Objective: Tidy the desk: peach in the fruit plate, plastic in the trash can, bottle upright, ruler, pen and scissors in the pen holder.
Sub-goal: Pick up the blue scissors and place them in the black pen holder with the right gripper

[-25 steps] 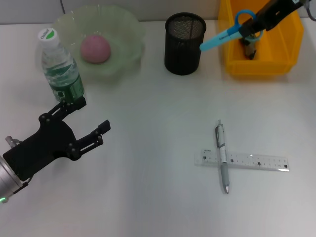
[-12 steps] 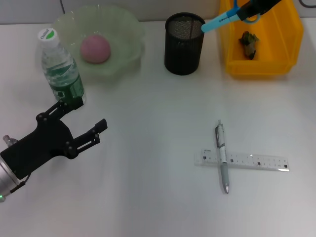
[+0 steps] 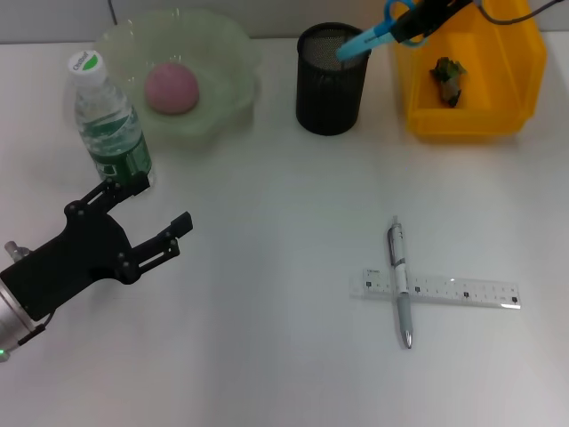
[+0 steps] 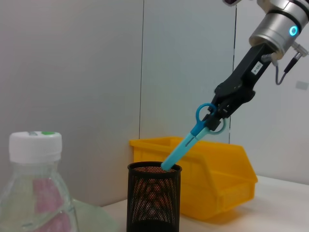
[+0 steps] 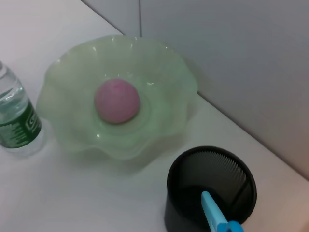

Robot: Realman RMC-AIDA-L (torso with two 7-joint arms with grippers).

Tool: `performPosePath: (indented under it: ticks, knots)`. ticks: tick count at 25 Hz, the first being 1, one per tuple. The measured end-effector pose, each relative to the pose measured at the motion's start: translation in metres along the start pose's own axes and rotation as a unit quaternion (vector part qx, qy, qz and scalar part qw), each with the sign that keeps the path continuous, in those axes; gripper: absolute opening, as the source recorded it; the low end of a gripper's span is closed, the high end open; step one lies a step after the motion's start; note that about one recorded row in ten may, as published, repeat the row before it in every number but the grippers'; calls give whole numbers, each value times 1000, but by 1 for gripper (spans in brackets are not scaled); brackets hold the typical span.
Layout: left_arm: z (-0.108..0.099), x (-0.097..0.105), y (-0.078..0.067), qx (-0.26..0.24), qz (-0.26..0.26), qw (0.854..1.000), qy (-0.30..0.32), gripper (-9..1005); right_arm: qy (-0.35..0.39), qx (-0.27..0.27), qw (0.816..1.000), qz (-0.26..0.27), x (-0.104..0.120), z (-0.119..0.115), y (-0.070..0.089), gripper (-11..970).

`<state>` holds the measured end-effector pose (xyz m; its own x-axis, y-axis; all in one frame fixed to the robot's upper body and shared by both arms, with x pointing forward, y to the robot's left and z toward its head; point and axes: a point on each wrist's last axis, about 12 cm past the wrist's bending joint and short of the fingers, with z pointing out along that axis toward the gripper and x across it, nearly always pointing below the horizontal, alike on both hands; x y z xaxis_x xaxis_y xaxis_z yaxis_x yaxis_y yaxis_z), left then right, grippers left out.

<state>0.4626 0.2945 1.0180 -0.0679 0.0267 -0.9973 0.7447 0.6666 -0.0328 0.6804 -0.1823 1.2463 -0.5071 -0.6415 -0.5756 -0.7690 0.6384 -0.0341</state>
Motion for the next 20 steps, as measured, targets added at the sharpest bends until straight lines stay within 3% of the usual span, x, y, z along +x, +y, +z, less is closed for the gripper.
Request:
performPosePath:
  ticks: [20]
  knots:
    - [1, 1, 1, -5, -2, 1000, 4, 825, -6, 21, 1000, 1, -8, 40, 5, 119]
